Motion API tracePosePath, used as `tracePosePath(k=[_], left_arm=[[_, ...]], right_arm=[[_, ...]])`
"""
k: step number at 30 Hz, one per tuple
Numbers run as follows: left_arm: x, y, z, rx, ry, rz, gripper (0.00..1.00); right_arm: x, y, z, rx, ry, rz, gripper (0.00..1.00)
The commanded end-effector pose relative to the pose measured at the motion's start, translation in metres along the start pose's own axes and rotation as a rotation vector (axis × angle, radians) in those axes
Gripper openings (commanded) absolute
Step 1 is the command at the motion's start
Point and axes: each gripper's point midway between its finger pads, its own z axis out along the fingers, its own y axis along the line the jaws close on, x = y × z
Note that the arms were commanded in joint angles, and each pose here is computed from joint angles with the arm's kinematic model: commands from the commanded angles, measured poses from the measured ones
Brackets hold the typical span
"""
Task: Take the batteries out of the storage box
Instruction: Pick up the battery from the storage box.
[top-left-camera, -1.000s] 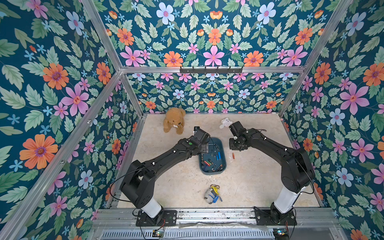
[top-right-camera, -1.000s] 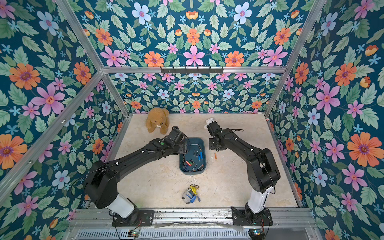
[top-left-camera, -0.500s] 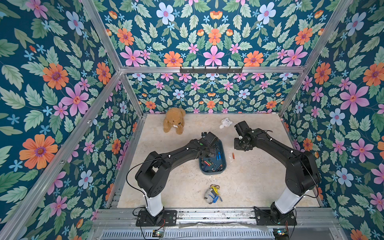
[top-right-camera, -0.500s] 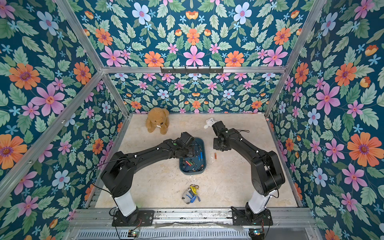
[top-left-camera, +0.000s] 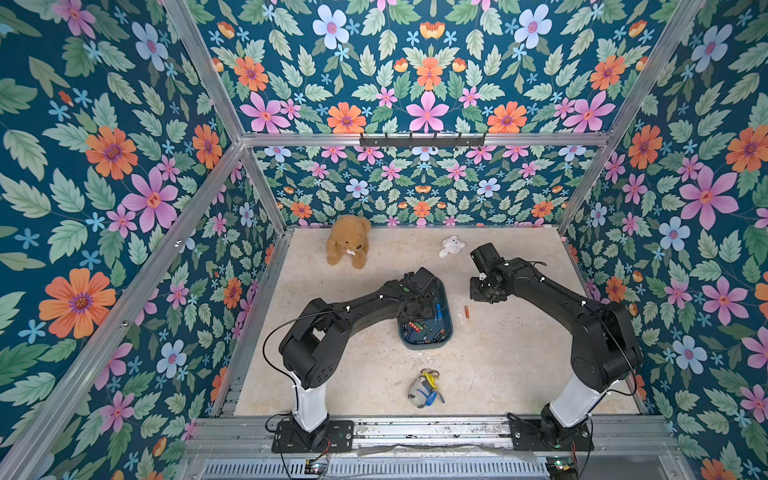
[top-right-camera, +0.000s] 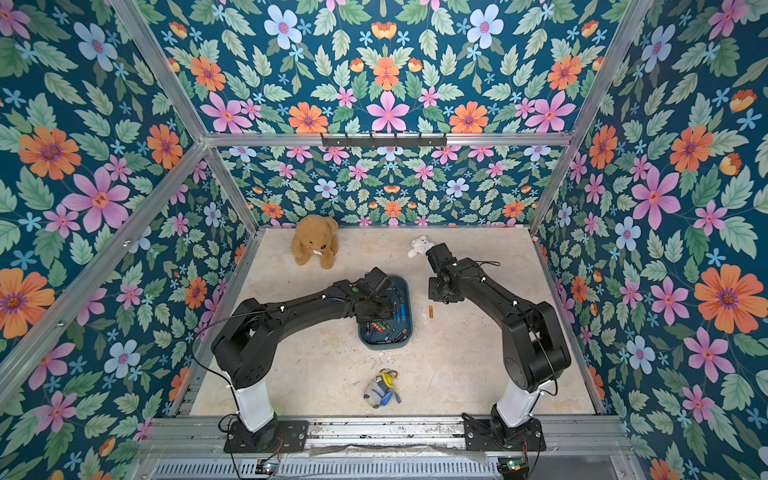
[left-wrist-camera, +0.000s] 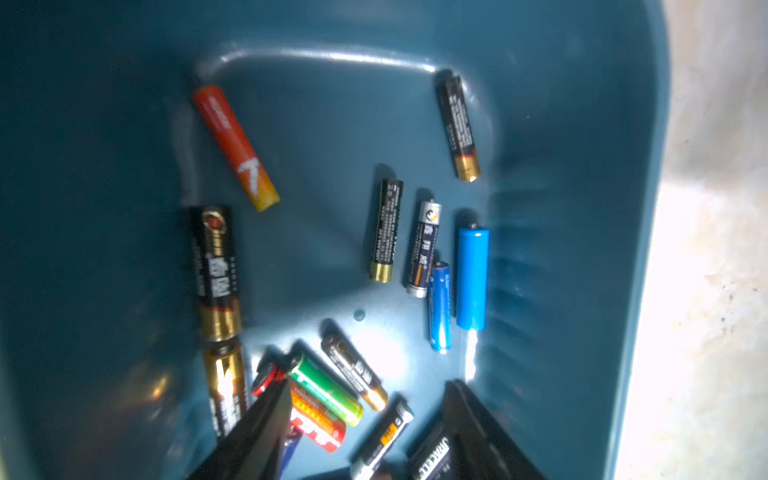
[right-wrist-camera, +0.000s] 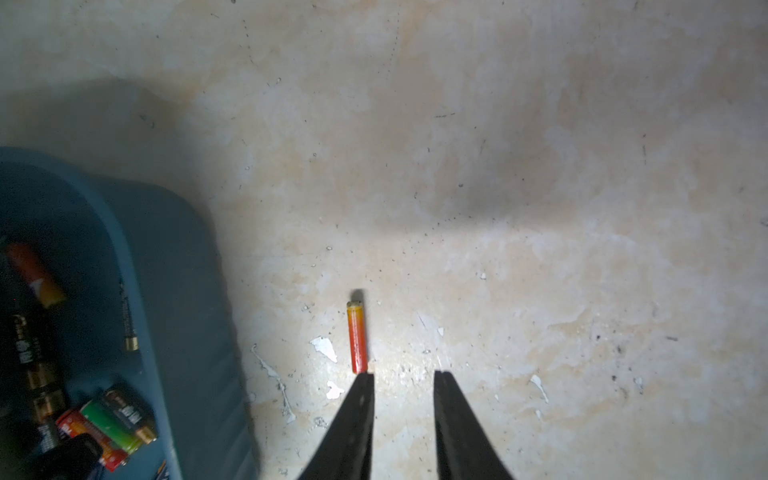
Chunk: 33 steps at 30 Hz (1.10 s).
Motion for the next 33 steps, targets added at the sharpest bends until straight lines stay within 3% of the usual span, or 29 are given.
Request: tracePosePath(k=[1,8,33], left_arm=[[0.001,-0.007,0.002,0.024,0.017,-0.014,0.58],[0.005,-0.007,0.007,0.025,0.038,-0.023,0.5],[0.012,0.0,0.025,-0.013,0.071,-0.014,0.41]], right_arm=[[0.0,0.0,-0.003,-0.009,-0.005,0.004,0.3],[0.002,-0.003,-0.001,-0.01,-0.002,0.007,0.3],[0.0,-0.009,0.0,-0.014,0.0,0.013,0.3]])
